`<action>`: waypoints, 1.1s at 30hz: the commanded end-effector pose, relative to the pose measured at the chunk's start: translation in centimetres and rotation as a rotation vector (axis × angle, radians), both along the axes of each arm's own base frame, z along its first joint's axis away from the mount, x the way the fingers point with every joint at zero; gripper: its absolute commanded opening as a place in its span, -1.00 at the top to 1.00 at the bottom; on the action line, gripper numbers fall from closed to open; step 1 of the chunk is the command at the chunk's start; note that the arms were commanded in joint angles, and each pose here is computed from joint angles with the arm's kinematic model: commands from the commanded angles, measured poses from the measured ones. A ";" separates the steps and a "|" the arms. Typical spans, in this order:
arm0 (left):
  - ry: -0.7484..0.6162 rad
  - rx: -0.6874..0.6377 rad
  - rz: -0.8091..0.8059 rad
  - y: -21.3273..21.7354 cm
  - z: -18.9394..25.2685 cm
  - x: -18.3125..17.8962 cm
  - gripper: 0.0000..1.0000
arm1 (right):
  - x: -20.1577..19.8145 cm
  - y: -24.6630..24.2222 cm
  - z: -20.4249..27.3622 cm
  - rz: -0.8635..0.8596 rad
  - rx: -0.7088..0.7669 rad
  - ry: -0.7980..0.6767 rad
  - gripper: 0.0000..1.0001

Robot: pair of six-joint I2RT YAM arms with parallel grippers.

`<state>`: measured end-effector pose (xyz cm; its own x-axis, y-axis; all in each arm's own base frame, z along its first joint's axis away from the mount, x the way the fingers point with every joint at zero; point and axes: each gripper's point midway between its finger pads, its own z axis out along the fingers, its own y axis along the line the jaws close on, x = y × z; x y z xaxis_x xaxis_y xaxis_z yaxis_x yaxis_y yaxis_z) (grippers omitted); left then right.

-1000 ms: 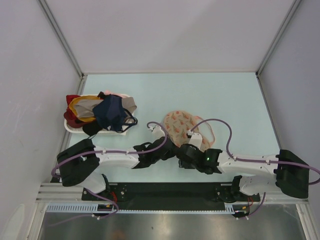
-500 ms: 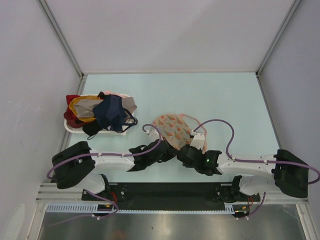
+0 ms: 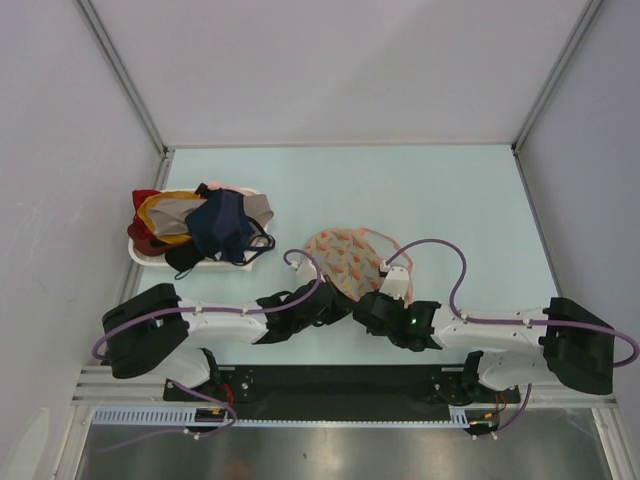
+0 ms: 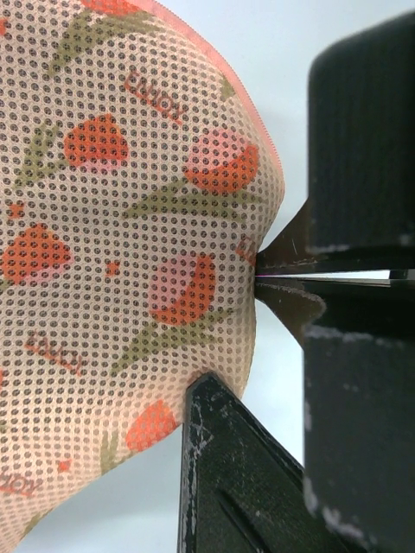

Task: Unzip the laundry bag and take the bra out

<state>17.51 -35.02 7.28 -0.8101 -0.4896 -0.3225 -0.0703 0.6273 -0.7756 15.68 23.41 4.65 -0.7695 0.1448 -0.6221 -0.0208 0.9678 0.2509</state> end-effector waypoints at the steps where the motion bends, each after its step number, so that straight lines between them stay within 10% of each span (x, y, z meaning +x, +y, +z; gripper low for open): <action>1: -0.029 -0.071 -0.003 -0.4 2.3 -0.1 1.00 | 0.9 -1.1 -0.4 -0.045 -0.053 -0.046 1.00; 33: -0.112 0.095 -0.029 2.9 0.4 3.8 1.00 | -0.7 -6.6 -0.1 -0.154 -0.099 -0.019 1.00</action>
